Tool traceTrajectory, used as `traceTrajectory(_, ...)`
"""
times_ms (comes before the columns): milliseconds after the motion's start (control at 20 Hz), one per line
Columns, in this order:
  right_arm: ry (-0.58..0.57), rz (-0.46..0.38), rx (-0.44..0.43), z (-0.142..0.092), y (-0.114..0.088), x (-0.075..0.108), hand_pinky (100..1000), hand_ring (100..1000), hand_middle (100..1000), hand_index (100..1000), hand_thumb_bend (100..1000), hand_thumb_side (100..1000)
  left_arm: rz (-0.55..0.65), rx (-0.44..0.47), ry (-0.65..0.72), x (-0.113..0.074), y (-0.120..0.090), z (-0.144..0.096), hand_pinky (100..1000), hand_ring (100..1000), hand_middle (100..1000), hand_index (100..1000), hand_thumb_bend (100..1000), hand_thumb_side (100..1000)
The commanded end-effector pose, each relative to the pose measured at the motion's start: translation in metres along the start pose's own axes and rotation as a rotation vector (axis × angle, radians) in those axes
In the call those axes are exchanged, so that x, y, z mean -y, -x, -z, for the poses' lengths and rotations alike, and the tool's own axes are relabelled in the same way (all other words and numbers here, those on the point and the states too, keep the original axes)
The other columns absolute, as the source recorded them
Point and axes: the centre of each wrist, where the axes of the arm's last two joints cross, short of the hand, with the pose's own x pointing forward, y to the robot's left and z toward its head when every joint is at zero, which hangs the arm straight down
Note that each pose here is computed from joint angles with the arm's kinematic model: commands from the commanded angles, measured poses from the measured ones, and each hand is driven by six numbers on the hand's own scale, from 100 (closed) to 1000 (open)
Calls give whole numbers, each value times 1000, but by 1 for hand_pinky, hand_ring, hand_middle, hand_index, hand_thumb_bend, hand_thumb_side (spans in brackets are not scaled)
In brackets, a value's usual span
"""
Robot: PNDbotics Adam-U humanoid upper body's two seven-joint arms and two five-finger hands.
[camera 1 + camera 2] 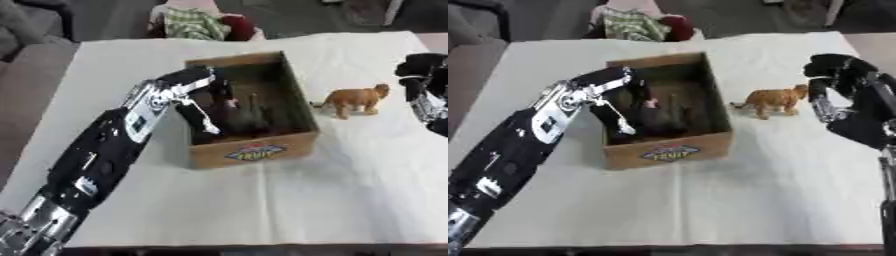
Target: Pick up objects on the table and place them in the box.
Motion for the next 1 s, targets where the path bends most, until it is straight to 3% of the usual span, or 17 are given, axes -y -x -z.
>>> traceTrajectory(50,16,-25,14,1,-6,8,796,790,713,826,100,270,6,4,-117,-34,0,-20,733,630,624,718,880,414)
traceTrajectory(200,17,-32,7,1,-5,9,793,784,711,822,100,267,-16,24,-230,-48,-5,-34,735,628,623,722,896,433)
traceTrajectory(450,11,-82,-6,8,-4,20,791,783,710,817,100,248,-71,47,-429,-64,-8,-64,718,596,589,693,823,241)
traceTrajectory(500,10,-98,-10,10,-4,24,791,783,710,817,100,248,-84,49,-461,-64,-9,-69,718,596,589,693,823,241)
traceTrajectory(550,10,-117,-14,13,-3,28,793,784,712,818,100,236,-99,47,-491,-64,-10,-75,709,583,575,681,759,192)
traceTrajectory(700,-3,-203,-32,22,-2,47,800,791,722,826,100,214,-153,25,-563,-58,-12,-92,701,573,563,670,698,153)
traceTrajectory(1000,-78,-408,-130,34,5,91,821,820,759,846,100,167,-296,-32,-668,-36,-16,-127,693,558,547,659,652,133)
